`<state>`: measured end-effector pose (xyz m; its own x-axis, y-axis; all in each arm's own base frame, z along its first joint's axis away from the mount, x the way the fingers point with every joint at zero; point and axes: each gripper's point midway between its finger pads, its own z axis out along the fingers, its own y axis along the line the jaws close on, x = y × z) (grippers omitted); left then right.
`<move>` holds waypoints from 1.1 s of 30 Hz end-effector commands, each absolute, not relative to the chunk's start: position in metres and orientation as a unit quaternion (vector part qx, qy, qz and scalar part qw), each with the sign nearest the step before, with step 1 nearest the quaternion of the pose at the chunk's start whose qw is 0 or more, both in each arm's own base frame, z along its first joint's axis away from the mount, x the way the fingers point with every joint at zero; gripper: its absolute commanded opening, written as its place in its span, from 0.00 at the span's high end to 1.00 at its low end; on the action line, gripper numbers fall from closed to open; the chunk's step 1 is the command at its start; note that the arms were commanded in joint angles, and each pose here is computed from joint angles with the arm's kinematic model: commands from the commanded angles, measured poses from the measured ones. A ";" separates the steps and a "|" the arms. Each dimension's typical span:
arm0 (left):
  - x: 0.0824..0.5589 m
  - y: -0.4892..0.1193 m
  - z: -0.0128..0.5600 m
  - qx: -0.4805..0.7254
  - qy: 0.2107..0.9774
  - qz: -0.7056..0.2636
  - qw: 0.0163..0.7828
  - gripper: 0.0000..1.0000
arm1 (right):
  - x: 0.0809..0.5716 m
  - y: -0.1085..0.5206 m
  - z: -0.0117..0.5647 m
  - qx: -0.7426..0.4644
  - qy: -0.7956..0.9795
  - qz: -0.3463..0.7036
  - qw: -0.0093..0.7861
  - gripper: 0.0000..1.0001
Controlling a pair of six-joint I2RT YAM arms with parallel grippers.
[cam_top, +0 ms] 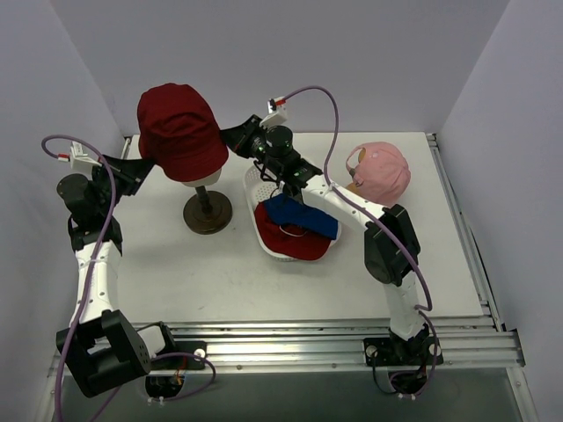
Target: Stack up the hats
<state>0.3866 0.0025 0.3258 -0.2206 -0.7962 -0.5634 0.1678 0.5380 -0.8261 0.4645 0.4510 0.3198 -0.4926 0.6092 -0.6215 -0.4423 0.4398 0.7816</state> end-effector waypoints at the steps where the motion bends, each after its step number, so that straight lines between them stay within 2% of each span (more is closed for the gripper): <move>1: 0.383 0.003 0.334 -0.227 0.661 -0.413 0.584 0.82 | 0.474 0.445 0.238 0.056 0.763 0.445 0.467 1.00; 6: 0.383 0.004 0.334 -0.229 0.665 -0.408 0.582 0.81 | 0.472 0.443 0.250 0.055 0.756 0.448 0.474 1.00; 9: 0.380 0.005 0.337 -0.228 0.668 -0.401 0.584 0.76 | 0.471 0.438 0.261 0.052 0.751 0.449 0.482 1.00; 14: 0.368 0.019 0.343 -0.255 0.673 -0.342 0.604 0.44 | 0.466 0.432 0.292 0.036 0.736 0.452 0.502 0.99; 16: 0.362 0.025 0.351 -0.262 0.675 -0.316 0.613 0.37 | 0.464 0.427 0.306 0.036 0.730 0.452 0.511 0.95; 17: 0.360 0.027 0.348 -0.270 0.680 -0.310 0.608 0.31 | 0.463 0.426 0.310 0.036 0.728 0.452 0.514 0.91; 20: 0.352 0.035 0.350 -0.292 0.680 -0.281 0.611 0.25 | 0.460 0.419 0.323 0.040 0.723 0.453 0.520 0.88; 22: 0.344 0.041 0.352 -0.305 0.676 -0.258 0.619 0.16 | 0.457 0.416 0.329 0.040 0.720 0.455 0.522 0.84; 23: 0.342 0.043 0.354 -0.306 0.676 -0.252 0.621 0.09 | 0.456 0.416 0.330 0.040 0.719 0.456 0.523 0.78; 24: 0.339 0.042 0.354 -0.303 0.678 -0.246 0.623 0.06 | 0.455 0.413 0.330 0.039 0.719 0.454 0.525 0.76; 26: 0.336 0.042 0.361 -0.297 0.678 -0.242 0.628 0.06 | 0.454 0.408 0.335 0.041 0.718 0.447 0.531 0.72; 33: 0.316 0.019 0.382 -0.217 0.710 -0.199 0.640 0.06 | 0.433 0.380 0.336 0.035 0.727 0.420 0.542 0.70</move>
